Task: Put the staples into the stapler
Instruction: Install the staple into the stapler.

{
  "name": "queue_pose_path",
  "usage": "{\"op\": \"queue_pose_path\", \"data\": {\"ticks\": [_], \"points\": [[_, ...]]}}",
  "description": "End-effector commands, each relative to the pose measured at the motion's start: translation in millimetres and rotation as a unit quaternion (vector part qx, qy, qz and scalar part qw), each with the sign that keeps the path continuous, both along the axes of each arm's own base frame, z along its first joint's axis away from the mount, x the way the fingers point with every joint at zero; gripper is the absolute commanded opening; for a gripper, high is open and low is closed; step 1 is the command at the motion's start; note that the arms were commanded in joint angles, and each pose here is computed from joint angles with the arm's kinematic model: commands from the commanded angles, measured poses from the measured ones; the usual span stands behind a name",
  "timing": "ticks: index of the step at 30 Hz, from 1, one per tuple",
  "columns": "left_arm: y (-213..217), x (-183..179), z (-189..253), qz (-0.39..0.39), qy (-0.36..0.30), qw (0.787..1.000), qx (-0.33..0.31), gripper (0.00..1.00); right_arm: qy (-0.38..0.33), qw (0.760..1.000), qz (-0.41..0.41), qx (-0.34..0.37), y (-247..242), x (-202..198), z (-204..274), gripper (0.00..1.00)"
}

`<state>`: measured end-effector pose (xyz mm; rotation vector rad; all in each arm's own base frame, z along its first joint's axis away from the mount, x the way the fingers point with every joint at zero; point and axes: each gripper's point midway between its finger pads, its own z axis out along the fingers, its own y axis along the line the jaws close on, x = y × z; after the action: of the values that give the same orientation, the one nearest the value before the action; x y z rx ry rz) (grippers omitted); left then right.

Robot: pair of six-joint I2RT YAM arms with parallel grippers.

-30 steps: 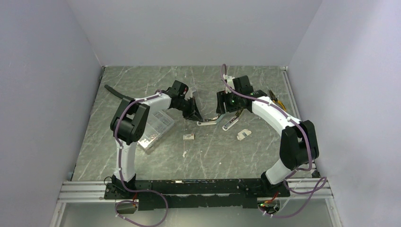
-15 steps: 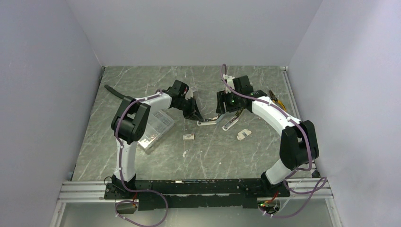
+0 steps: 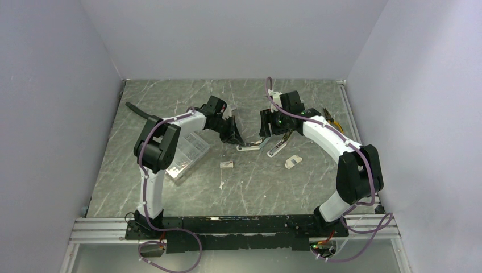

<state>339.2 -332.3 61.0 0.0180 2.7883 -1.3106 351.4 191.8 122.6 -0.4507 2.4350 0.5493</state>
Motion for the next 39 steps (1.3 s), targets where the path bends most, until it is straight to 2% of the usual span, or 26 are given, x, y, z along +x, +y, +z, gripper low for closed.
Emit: {"op": "queue_pose_path", "data": {"ticks": [1,39], "points": [[-2,9,5,-0.007,-0.017,1.000,-0.006,0.03,-0.036,0.999,0.009,0.014,3,7,21,0.64],[2,13,3,-0.011,-0.017,1.000,-0.005,0.03,-0.030,0.999,0.012,0.015,4,7,16,0.65]]}}
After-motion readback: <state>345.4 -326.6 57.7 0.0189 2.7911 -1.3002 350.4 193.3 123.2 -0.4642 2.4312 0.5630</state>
